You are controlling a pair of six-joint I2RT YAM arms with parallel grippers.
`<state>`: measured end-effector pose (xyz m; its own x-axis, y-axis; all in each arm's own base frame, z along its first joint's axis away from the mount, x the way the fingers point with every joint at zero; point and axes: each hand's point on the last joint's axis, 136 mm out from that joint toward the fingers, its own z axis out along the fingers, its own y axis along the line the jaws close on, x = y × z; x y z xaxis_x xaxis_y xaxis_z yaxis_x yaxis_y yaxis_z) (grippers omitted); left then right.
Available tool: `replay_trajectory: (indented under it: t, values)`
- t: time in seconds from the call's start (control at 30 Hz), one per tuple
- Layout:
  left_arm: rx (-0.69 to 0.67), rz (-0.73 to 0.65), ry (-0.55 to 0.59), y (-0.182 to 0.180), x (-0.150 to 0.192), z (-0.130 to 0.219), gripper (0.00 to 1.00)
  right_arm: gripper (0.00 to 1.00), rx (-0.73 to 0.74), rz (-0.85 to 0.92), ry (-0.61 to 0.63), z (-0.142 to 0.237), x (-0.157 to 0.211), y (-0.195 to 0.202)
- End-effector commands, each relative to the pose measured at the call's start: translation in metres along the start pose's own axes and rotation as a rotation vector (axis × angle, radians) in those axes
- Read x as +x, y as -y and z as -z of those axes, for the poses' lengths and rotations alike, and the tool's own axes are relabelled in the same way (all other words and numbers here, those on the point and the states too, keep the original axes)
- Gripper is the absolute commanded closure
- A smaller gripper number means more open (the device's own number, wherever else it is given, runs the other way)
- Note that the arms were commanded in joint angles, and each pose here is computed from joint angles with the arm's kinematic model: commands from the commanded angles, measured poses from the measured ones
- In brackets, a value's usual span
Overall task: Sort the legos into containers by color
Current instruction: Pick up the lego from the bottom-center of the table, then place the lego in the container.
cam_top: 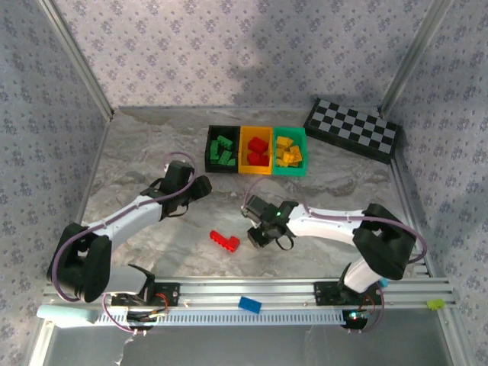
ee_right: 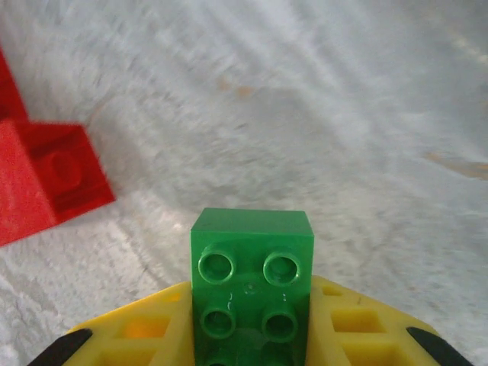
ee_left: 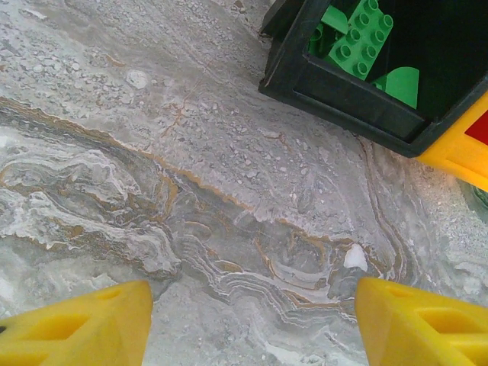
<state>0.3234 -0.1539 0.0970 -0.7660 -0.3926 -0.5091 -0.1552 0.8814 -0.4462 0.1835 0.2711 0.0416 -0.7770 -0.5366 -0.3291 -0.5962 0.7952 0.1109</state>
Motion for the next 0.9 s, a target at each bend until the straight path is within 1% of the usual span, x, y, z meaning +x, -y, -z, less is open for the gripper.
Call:
replay_trajectory:
  t: [0.0, 0.17, 0.3, 0.4, 0.57, 0.73, 0.77, 0.87]
  values:
    - [0.012, -0.004, 0.006, 0.005, -0.003, 0.002, 0.3, 0.69, 0.014, -0.085, 0.048, 0.006, -0.009, 0.016]
    - [0.0, -0.005, 0.0, 0.003, -0.002, 0.002, 0.29, 0.68, -0.001, -0.152, 0.126, 0.014, -0.042, 0.032]
    - [0.002, -0.01, -0.006, 0.004, -0.001, -0.001, 0.3, 0.68, -0.002, -0.141, 0.191, 0.025, -0.074, 0.038]
    - [0.013, -0.011, -0.022, 0.01, -0.002, -0.002, 0.29, 0.67, -0.02, -0.129, 0.203, 0.027, -0.088, 0.037]
    - [-0.007, -0.02, -0.03, 0.005, 0.0, -0.003, 0.29, 0.67, -0.026, -0.1, 0.221, 0.028, -0.105, 0.037]
    - [-0.005, -0.028, -0.041, 0.006, 0.002, -0.001, 0.29, 0.66, -0.02, -0.1, 0.263, 0.029, -0.138, 0.043]
    - [-0.007, -0.032, -0.042, 0.006, 0.002, -0.001, 0.29, 0.66, -0.029, -0.103, 0.293, 0.036, -0.154, 0.043]
    - [-0.018, -0.041, -0.052, 0.004, 0.003, 0.001, 0.29, 0.66, -0.038, -0.118, 0.322, 0.036, -0.178, 0.047]
